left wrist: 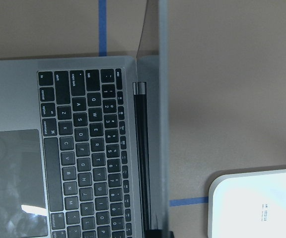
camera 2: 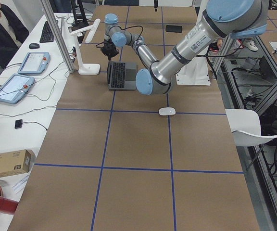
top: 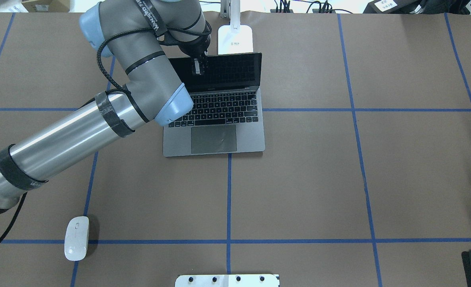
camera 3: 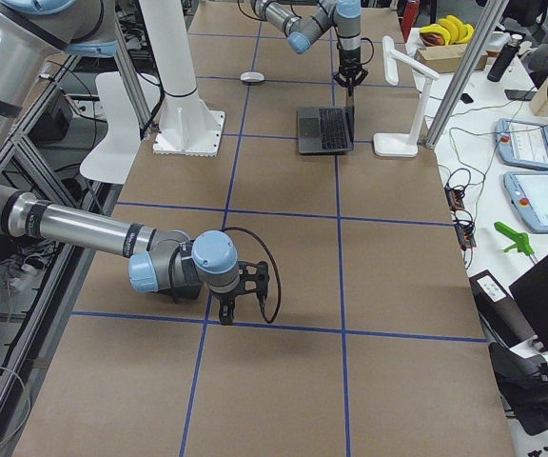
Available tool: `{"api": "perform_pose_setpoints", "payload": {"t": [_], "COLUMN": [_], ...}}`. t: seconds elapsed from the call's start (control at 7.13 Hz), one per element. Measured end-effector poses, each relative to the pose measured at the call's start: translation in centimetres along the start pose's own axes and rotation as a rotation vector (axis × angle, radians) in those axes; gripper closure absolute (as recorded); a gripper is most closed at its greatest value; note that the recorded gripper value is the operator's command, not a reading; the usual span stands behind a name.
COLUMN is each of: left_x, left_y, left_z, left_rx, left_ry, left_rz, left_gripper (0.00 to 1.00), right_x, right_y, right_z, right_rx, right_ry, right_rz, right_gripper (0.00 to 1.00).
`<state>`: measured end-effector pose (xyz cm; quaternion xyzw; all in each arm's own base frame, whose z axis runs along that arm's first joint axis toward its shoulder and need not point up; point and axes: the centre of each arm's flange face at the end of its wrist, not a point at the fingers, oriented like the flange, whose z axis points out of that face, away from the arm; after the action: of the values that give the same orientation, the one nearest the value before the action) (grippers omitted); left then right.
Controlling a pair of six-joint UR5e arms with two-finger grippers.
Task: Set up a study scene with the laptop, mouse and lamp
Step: 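Push the laptop farther until it sits just before the lamp base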
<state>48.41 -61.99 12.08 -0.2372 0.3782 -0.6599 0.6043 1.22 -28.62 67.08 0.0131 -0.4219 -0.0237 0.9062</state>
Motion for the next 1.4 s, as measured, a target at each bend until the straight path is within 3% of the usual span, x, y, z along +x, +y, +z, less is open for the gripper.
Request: {"api": "perform_pose_setpoints", "payload": {"t": [1.26, 1.4], "left_x": [1.4, 1.3], "left_y": [1.2, 1.2], "left_z": [2.4, 2.2], "left_rx": [0.027, 0.022], "left_ry": [0.002, 0.003], "left_rz": [0.046, 0.063], "left_gripper": [1.00, 0.95], "right_x": [0.0, 0.0], "right_y": [-0.1, -0.1], "right_z": [0.0, 0.0], "right_rx": [-0.002, -0.002], "right_ry": [0.001, 0.000], "right_rz": [0.002, 0.001], "right_gripper": [0.00, 0.00]}}
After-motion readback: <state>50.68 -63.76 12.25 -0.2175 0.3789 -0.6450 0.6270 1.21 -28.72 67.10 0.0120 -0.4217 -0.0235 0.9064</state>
